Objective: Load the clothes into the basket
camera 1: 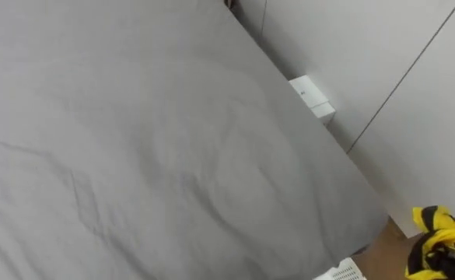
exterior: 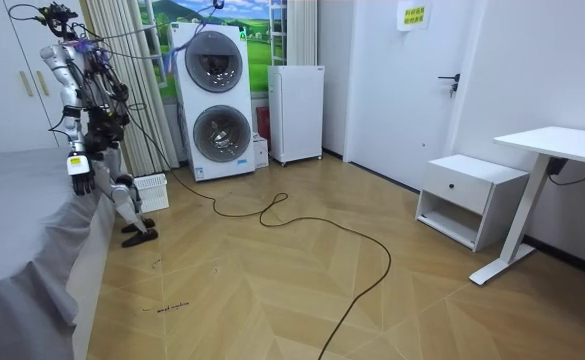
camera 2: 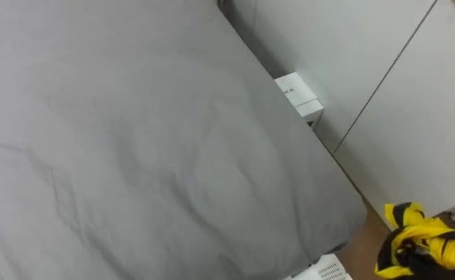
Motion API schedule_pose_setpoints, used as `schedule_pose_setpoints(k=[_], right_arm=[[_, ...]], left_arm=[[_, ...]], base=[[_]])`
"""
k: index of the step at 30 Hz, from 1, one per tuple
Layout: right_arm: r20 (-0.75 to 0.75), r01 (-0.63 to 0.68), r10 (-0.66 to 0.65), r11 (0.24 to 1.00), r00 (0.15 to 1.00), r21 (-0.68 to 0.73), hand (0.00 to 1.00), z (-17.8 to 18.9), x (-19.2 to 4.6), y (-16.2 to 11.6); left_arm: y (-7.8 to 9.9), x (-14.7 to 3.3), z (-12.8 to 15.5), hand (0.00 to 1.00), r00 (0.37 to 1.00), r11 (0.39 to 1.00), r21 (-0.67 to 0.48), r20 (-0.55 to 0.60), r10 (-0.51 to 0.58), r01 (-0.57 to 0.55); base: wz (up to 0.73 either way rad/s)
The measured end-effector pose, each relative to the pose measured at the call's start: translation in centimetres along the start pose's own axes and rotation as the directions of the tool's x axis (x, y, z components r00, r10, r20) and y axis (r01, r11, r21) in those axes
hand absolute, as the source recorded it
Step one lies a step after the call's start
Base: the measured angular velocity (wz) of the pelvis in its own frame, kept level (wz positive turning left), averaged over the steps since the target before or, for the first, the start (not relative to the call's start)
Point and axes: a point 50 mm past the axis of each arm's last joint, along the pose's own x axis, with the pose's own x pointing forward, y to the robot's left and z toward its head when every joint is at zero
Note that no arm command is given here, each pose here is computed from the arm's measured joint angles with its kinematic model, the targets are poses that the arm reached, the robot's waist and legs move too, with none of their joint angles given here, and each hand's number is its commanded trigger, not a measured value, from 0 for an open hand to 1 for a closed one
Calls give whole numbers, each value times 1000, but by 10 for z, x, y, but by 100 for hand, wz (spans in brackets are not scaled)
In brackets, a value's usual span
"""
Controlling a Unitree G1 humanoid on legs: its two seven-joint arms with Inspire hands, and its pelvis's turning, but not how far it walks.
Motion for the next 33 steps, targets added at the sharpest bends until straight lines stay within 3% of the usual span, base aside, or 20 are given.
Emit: schedule_pose_setpoints(k=[13, 22, 33], right_arm=[[-81, 34, -31, 999, 996, 41, 100, 2, 16, 23], [0, 64, -64, 996, 998, 57, 100, 41, 34, 33], [-96, 90, -83, 993, 992, 77, 100, 35, 42, 43]], left_arm=[[-12, -2, 11, 0, 999, 996, 84, 32, -42, 40], [-29, -5, 31, 0, 993, 984, 155, 60, -98, 87], [-41, -8, 54, 0, 988, 973, 207, 93, -124, 103]], base=[[-8], [-13], [-2]])
